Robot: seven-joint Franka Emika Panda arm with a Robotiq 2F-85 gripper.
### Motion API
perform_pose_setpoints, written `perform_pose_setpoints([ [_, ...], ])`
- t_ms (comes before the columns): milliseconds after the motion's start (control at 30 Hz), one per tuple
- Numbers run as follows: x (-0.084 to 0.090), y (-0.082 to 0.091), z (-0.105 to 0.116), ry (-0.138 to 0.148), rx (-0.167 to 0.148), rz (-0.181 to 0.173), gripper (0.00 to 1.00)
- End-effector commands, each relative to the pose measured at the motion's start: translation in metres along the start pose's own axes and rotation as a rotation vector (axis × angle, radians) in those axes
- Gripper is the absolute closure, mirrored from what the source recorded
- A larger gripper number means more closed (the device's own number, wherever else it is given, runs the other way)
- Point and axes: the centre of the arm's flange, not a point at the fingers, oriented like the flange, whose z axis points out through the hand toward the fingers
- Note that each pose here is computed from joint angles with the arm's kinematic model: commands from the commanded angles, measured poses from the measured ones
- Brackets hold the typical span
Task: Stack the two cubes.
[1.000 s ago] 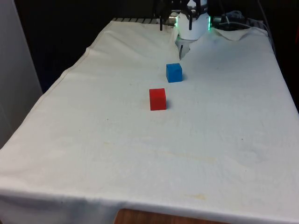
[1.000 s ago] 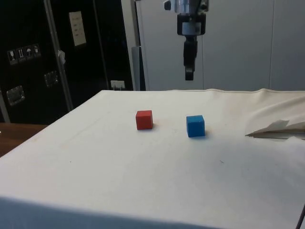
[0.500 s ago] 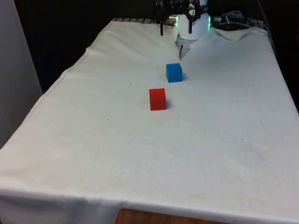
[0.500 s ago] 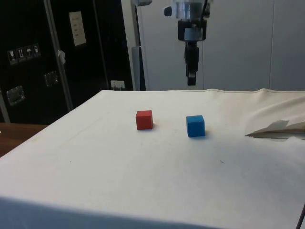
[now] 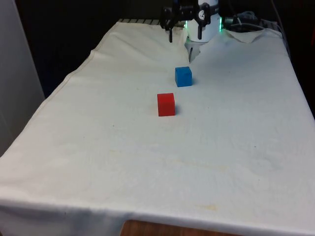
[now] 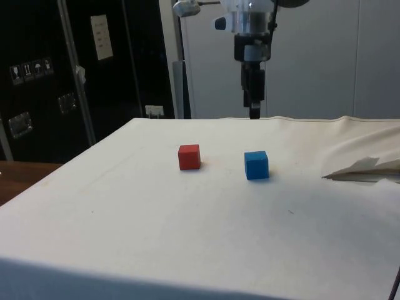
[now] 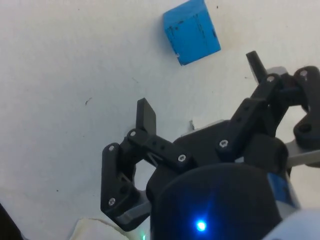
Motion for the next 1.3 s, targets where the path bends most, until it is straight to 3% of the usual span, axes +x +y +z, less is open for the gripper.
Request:
perform_pose_setpoints([
  [0, 0.000, 0.000, 0.000, 0.007, 0.002, -0.005, 0.00],
  [767, -0.001, -0.002, 0.020, -0.028, 0.006, -0.010, 0.00],
  [933, 0.000, -0.006, 0.027, -0.022, 0.009, -0.013, 0.00],
  [1000, -0.001, -0.005, 0.029, -0.034, 0.008, -0.016, 0.00],
  [1033, 0.000, -0.007, 0.031, -0.023, 0.010, -0.014, 0.00],
  [1267, 0.002, -0.011, 0.045, -0.027, 0.013, -0.024, 0.00],
])
